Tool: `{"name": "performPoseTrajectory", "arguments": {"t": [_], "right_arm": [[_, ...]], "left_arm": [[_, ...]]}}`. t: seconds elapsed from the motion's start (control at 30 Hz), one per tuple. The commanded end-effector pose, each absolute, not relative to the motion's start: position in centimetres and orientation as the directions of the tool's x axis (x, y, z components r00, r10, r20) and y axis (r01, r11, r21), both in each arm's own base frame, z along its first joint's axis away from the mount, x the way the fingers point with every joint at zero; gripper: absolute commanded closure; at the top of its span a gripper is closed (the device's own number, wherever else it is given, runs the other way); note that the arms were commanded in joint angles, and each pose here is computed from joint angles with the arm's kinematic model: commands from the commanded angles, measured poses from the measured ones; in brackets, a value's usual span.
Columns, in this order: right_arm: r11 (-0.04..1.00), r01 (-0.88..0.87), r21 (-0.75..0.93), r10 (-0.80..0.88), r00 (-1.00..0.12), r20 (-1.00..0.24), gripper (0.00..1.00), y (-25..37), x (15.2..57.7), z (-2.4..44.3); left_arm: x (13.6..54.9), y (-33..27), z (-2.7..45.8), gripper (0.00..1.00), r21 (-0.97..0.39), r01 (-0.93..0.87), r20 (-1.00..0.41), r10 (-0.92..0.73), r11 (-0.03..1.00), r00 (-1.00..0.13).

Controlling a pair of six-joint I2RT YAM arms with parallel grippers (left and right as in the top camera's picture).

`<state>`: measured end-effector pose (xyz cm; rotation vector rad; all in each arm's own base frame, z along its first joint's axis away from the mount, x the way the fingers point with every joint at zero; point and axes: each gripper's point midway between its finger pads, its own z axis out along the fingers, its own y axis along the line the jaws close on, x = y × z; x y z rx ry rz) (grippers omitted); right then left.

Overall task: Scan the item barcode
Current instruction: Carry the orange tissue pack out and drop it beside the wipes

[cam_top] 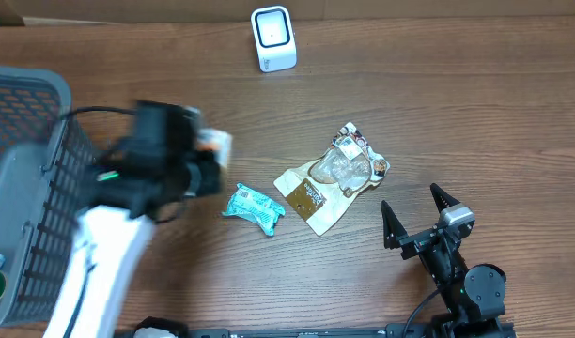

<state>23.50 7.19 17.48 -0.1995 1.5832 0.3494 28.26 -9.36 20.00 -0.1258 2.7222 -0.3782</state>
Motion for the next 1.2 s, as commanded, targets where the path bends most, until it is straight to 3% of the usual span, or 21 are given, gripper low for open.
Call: {"name": "performPoseTrajectory", "arguments": {"t": [0.0, 0.37, 0.43, 0.57, 0.7, 0.93, 1.17], "right_arm": [[0.936, -0.338, 0.098, 0.089, -0.043, -0.995, 0.0, 7.1, 23.5, 17.3], [0.936, -0.338, 0.098, 0.089, -0.043, -0.995, 0.0, 7.1, 23.5, 17.3], [0.936, -0.338, 0.099, 0.089, -0.043, -0.995, 0.0, 7.1, 23.5, 17.3], [0.936, -0.338, 0.098, 0.089, -0.043, -0.995, 0.0, 7.1, 23.5, 17.3], [0.936, -0.338, 0.098, 0.089, -0.043, -0.995, 0.0, 7.1, 23.5, 17.3], [0.936, -0.338, 0.099, 0.089, -0.043, -0.995, 0.0, 7.1, 23.5, 17.3], [0.936, -0.338, 0.098, 0.089, -0.043, -0.995, 0.0, 7.1, 23.5, 17.3]], "left_arm": [[27.5, -11.6, 13.3, 0.96, -0.182, -0.033, -0.243, -0.077, 0.983, -0.967], [26.8, -15.4, 3.4, 0.95, -0.087, -0.01, -0.01, -0.01, 0.996, -1.0], [26.8, -15.5, 2.4, 0.78, -0.083, -0.018, 0.013, -0.017, 0.996, -1.0], [26.8, -16.4, 1.6, 0.23, -0.125, -0.016, 0.038, -0.012, 0.992, -0.999], [26.8, -16.6, 2.1, 0.04, -0.134, -0.016, 0.042, -0.011, 0.991, -0.999], [29.1, -16.1, 7.5, 0.0, -0.069, -0.015, -0.015, -0.016, 0.997, -1.0], [32.6, -15.9, 19.8, 0.0, -0.075, -0.008, -0.232, -0.026, 0.997, -0.972]]}}
